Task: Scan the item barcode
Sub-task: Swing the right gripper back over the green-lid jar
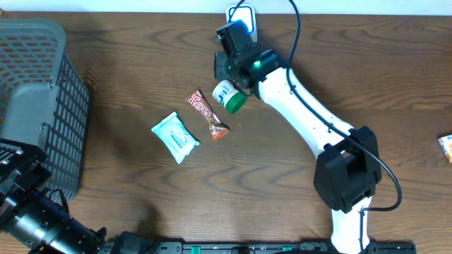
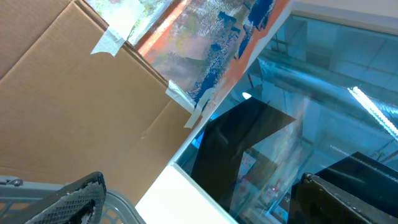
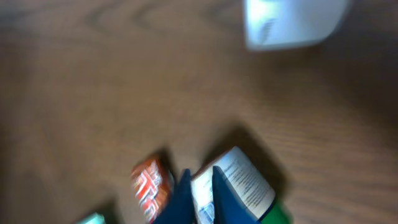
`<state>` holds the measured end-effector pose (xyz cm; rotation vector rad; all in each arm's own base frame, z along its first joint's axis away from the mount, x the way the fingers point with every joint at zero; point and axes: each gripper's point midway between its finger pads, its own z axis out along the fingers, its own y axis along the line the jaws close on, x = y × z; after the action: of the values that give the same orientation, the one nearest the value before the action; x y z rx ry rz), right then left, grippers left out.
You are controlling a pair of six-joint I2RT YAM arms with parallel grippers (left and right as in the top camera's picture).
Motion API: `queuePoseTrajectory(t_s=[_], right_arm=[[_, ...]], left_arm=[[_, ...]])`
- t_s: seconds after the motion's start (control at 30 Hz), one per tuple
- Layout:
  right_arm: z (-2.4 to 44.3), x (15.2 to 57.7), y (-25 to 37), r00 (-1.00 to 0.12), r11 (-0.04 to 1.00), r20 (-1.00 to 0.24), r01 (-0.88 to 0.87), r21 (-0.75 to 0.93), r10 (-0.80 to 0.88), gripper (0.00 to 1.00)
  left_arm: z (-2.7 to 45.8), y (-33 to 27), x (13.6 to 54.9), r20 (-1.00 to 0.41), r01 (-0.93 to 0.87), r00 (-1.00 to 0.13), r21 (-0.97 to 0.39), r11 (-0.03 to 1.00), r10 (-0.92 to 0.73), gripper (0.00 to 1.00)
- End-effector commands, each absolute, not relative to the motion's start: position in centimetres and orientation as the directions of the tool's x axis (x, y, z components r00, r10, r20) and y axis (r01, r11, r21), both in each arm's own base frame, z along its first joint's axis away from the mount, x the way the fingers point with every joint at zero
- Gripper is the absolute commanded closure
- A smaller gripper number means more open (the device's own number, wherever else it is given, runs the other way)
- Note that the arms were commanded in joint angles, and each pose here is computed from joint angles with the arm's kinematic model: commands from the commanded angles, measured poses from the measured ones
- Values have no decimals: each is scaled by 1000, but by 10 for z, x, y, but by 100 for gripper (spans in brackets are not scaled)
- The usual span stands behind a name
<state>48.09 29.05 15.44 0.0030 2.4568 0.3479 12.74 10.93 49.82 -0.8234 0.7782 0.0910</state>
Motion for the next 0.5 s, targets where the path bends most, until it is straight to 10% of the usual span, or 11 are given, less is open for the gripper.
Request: queuePoseTrajectory(t_s=[0.0,0.47], right_arm=[[148,505,259,-687,985,-705,117,129,174,99],[68,527,294,-763,973,-632,-14,229,138,99]], left_arm=[[501,113,120,-644,-361,736,-635,683,-210,2],[500,112,121,-651,-366,730,-629,686,-208,2]])
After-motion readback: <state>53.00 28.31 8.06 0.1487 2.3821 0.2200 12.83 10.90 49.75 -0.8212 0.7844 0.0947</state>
